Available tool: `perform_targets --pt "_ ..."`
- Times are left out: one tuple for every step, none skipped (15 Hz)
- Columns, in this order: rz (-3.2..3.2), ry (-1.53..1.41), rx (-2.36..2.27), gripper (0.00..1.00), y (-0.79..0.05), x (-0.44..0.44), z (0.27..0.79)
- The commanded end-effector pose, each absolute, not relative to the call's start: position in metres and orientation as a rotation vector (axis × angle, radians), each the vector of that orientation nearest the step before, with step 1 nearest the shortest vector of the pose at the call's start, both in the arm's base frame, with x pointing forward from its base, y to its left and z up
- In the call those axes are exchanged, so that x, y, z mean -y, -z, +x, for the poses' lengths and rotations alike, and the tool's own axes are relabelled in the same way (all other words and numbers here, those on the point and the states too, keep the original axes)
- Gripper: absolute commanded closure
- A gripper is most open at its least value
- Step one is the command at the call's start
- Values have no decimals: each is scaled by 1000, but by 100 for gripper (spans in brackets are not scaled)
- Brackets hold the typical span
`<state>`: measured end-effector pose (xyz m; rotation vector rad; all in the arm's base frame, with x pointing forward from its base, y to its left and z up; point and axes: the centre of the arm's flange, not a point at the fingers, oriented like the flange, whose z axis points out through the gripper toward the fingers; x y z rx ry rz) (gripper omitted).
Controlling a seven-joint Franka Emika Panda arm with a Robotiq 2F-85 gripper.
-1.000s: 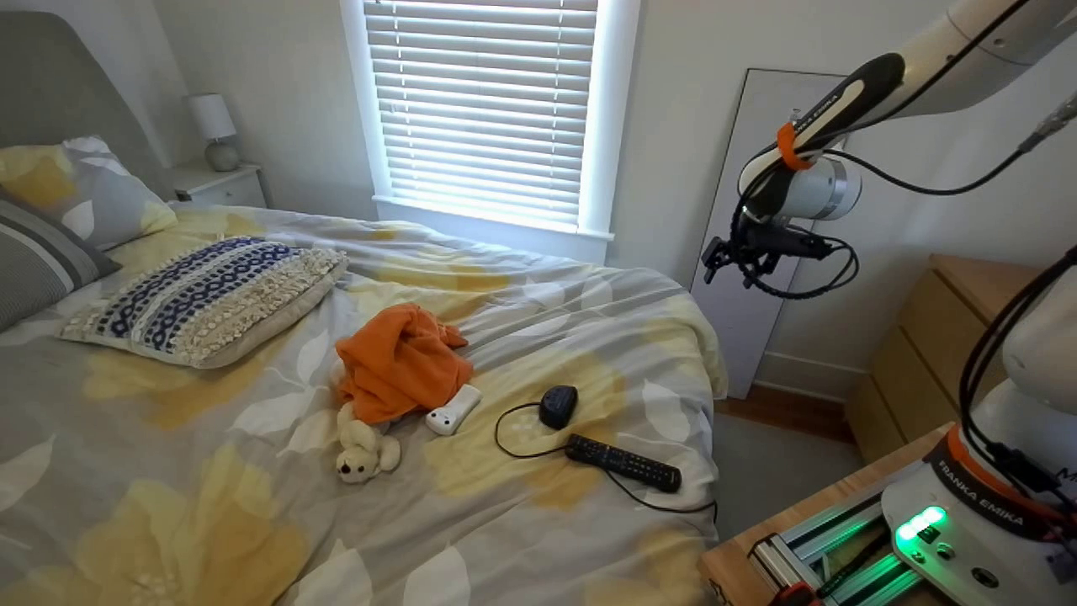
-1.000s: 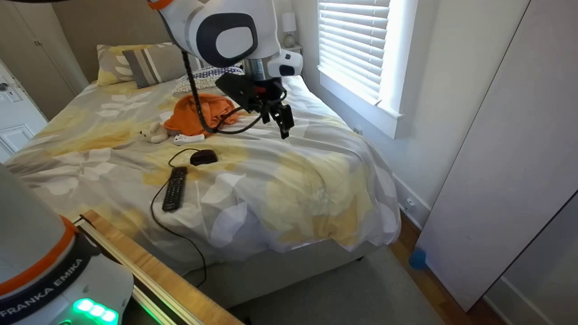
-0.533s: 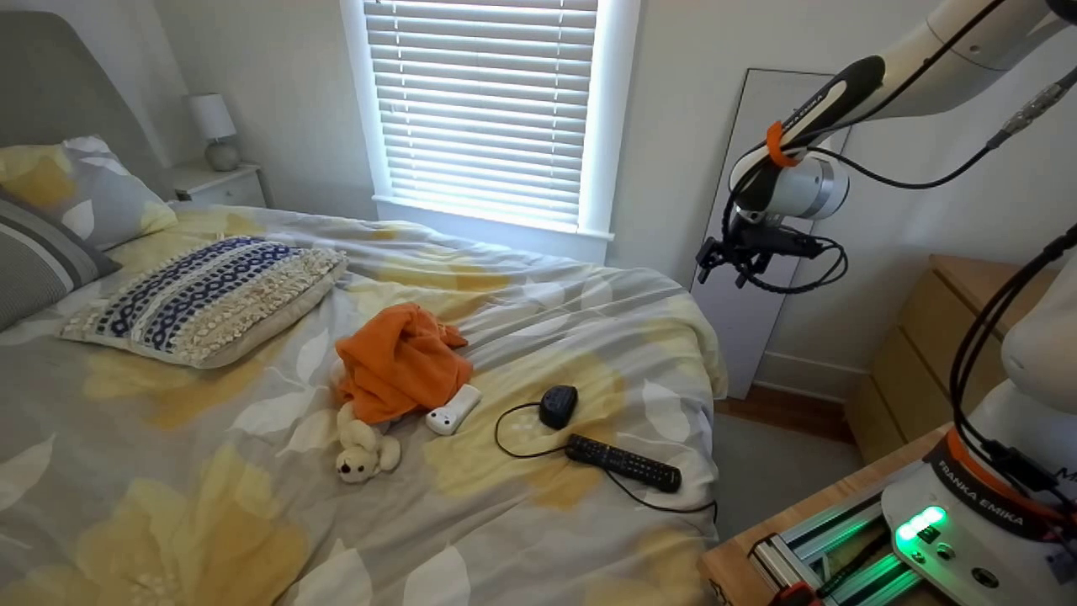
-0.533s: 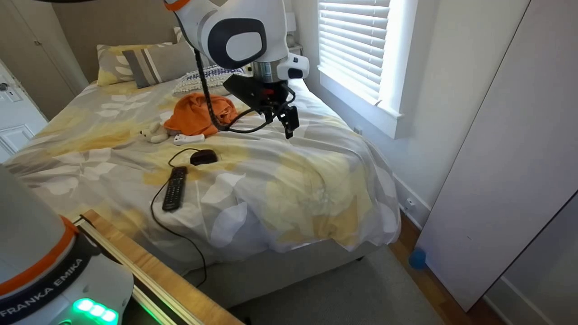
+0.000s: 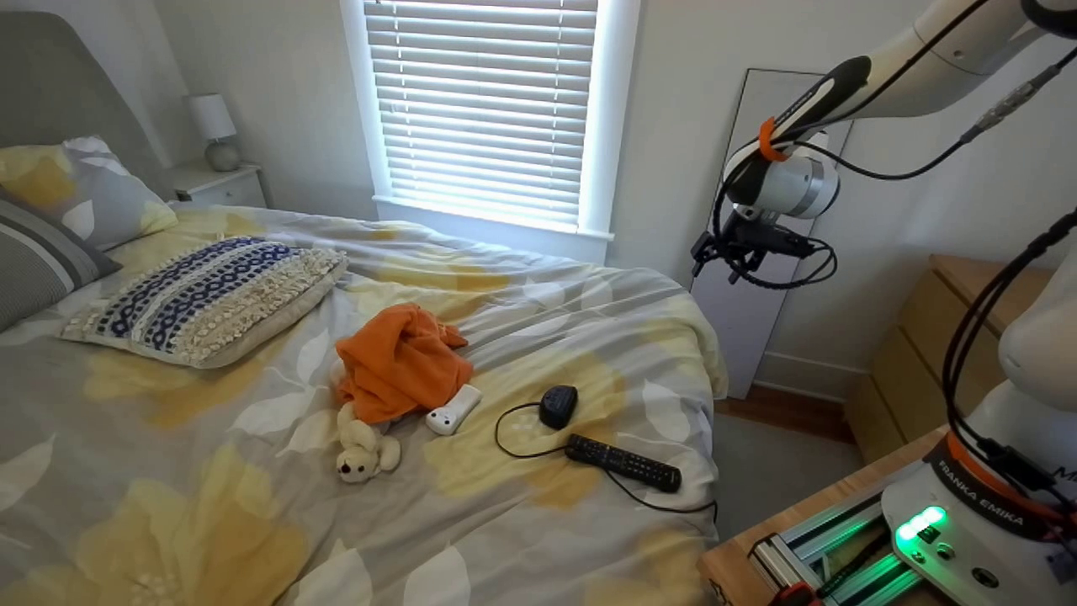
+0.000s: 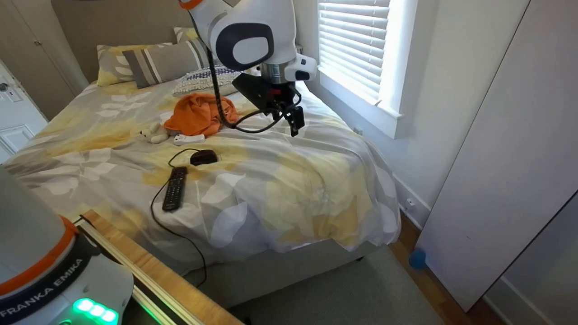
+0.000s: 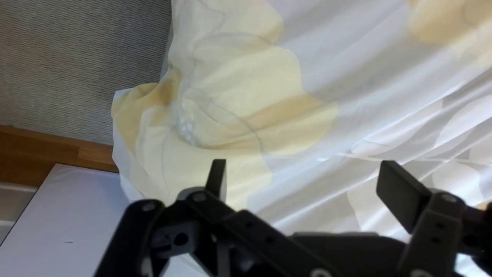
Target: Pull the bottom-right corner of the sheet to the left
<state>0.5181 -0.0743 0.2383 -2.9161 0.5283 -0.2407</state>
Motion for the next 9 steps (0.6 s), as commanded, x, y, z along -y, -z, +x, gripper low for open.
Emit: perform_targets --pt "-2835 256 -606 0 -191 92 555" --pt "-2824 250 -627 0 -179 98 563" --pt "-2805 257 -656 0 -169 102 568" --pt "-2798 266 -670 0 -157 108 574" --pt "-2788 257 -684 0 -148 113 578" --pt "-2787 265 -699 0 -137 119 583" --pt "-2777 278 -715 0 -129 125 587" --pt "-2772 289 -736 0 -119 133 592" --pt "-2757 297 -764 0 -109 139 596"
